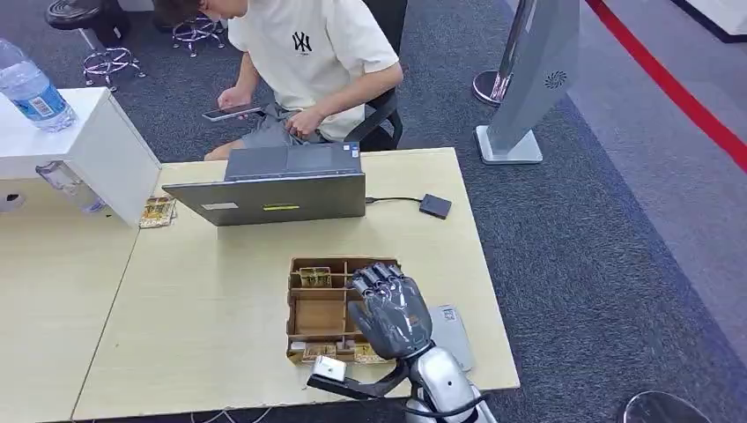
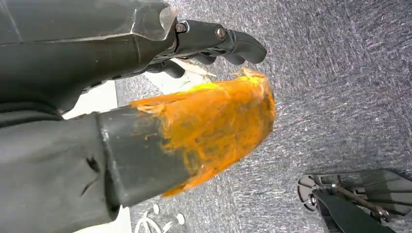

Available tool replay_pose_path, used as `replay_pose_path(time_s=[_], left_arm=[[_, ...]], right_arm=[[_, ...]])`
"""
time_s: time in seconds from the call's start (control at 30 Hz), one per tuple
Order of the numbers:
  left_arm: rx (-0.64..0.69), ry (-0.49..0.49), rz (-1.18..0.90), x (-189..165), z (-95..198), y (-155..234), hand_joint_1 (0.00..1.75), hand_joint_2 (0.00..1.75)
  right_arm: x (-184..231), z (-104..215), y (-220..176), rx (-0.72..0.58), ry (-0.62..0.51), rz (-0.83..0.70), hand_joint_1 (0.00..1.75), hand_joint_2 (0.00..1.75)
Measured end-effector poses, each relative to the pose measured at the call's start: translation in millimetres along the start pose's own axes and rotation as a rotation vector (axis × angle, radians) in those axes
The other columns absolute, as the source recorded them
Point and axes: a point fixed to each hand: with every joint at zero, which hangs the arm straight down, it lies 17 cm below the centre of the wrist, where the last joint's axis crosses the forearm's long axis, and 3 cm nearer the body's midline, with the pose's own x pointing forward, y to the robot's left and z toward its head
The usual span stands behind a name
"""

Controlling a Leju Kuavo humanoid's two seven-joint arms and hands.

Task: Pass the card to the sensor for recognition and then transmit it.

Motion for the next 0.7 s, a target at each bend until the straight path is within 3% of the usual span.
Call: replay_pose_path(time_s=[0.43, 0.7], left_arm=[[-0.002, -0.001, -0.003, 0.2, 0.1, -0.4, 0.00, 0.00], [-0.002, -0.001, -0.006, -0.1, 0.0, -0.2, 0.00, 0.00]], right_arm=[[-9.8, 3.3, 19.4, 0.049, 0.040, 0.000, 0.80, 1.75], [-19.0, 5.8, 27.1, 0.071, 0.064, 0.007, 0.91, 1.75]])
